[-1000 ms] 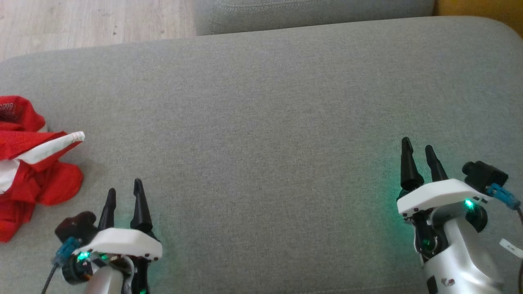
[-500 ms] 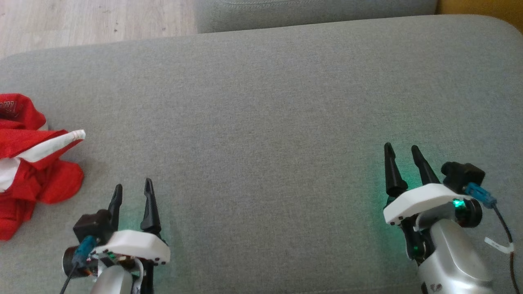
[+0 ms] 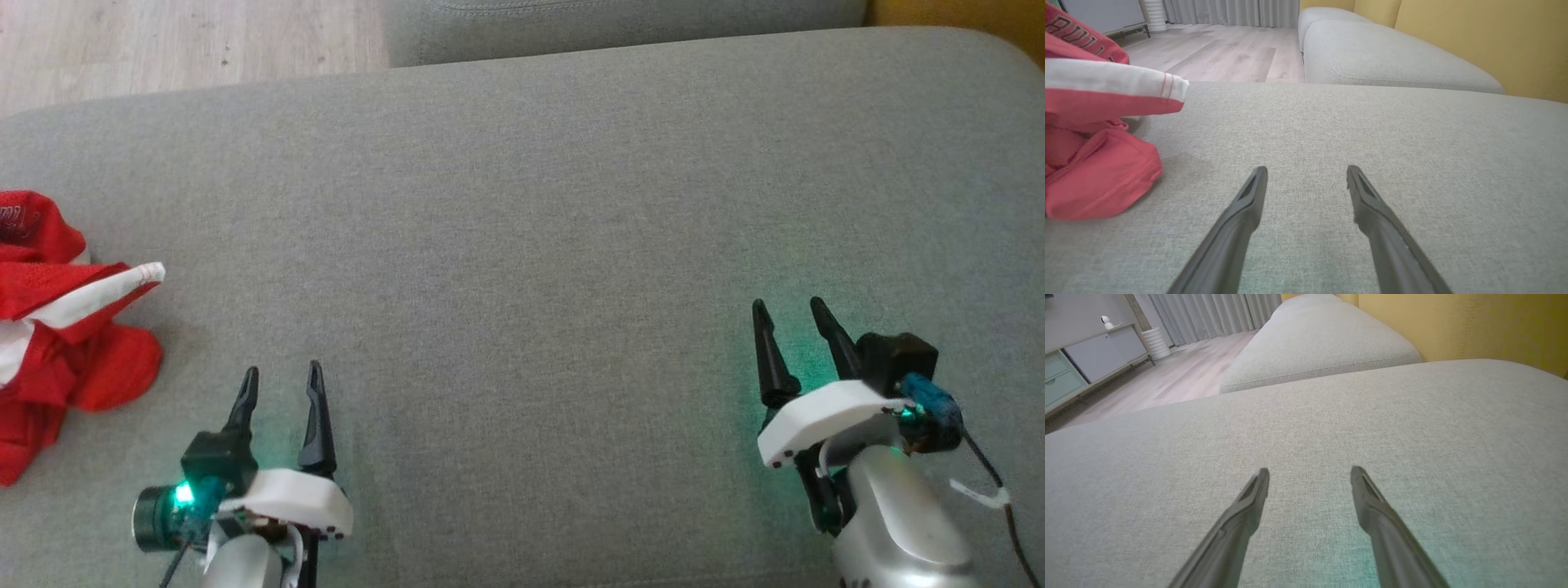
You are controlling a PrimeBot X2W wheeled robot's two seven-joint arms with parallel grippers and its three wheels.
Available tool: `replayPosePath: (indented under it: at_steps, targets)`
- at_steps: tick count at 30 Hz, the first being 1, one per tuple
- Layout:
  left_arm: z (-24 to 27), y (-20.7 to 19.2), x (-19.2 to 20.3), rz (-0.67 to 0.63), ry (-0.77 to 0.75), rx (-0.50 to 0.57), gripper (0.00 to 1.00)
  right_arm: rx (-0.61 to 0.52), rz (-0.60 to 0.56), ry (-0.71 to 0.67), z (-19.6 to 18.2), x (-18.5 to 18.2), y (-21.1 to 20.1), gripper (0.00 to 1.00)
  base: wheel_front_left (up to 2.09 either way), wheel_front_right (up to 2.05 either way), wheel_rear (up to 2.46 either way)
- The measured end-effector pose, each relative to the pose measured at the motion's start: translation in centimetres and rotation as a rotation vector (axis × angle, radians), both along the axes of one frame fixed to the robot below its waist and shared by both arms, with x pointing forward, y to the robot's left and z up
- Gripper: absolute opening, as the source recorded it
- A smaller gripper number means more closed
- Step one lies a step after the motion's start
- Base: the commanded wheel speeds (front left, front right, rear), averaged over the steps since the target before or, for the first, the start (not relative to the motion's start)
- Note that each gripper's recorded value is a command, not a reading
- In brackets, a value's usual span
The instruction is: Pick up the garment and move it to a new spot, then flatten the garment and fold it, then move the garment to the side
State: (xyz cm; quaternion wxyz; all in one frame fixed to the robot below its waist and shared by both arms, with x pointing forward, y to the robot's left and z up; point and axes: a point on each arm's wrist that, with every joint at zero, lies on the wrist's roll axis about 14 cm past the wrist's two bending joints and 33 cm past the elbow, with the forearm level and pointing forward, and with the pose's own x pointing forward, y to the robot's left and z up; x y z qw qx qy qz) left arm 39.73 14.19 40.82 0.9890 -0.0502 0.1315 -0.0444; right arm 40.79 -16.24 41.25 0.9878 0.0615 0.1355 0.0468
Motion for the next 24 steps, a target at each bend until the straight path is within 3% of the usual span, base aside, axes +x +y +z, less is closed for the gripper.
replayPosePath:
  at_steps: [13,24]
  targets:
    - [-0.6,0.8,-0.4,-0.005,-0.006,0.105,1.00,-0.111,0.100,-0.002,-0.7,0.7,1.7,1.00,0.00,0.00,0.00]
    - [-0.3,8.9,-3.4,0.275,0.007,0.109,1.00,-0.097,0.341,-0.019,-1.1,2.3,10.1,1.00,0.00,0.00,0.00]
